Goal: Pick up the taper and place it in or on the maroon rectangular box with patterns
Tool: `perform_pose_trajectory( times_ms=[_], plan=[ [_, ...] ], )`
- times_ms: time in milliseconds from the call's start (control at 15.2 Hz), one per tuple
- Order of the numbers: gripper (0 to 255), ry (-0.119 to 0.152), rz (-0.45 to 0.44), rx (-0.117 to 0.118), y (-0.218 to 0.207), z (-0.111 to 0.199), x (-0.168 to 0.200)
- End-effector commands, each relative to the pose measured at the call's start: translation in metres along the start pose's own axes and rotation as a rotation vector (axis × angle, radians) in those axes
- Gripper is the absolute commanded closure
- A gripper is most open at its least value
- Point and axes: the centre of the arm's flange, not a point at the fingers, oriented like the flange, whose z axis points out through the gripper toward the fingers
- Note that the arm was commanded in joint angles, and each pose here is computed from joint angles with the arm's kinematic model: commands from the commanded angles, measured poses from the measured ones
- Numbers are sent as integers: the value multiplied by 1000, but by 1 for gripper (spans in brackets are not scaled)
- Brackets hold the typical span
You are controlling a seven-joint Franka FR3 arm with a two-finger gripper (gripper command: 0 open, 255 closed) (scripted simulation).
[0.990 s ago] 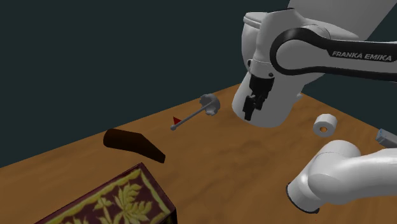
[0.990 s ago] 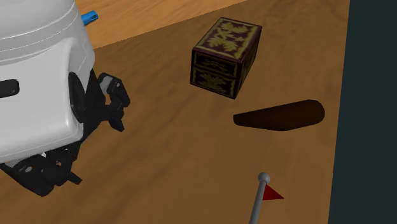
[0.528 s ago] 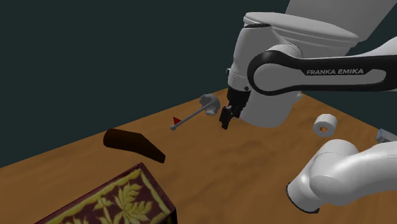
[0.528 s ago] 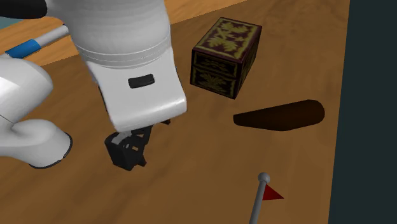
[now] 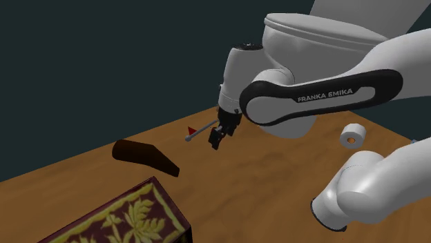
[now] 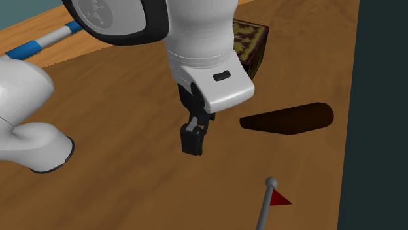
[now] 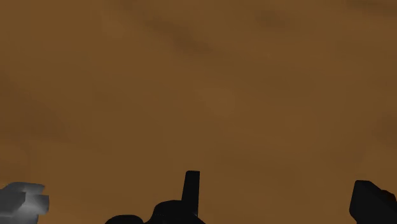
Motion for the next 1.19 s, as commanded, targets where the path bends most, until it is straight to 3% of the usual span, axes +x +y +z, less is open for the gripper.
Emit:
perform_pose_trajectory(
  times_ms=[0, 990, 1122],
  plan=[
    [0, 26, -9, 3, -19, 10, 12],
    [0, 207, -78, 6, -163, 70, 107],
    [0, 214, -81, 6, -168, 77, 112]
  ],
)
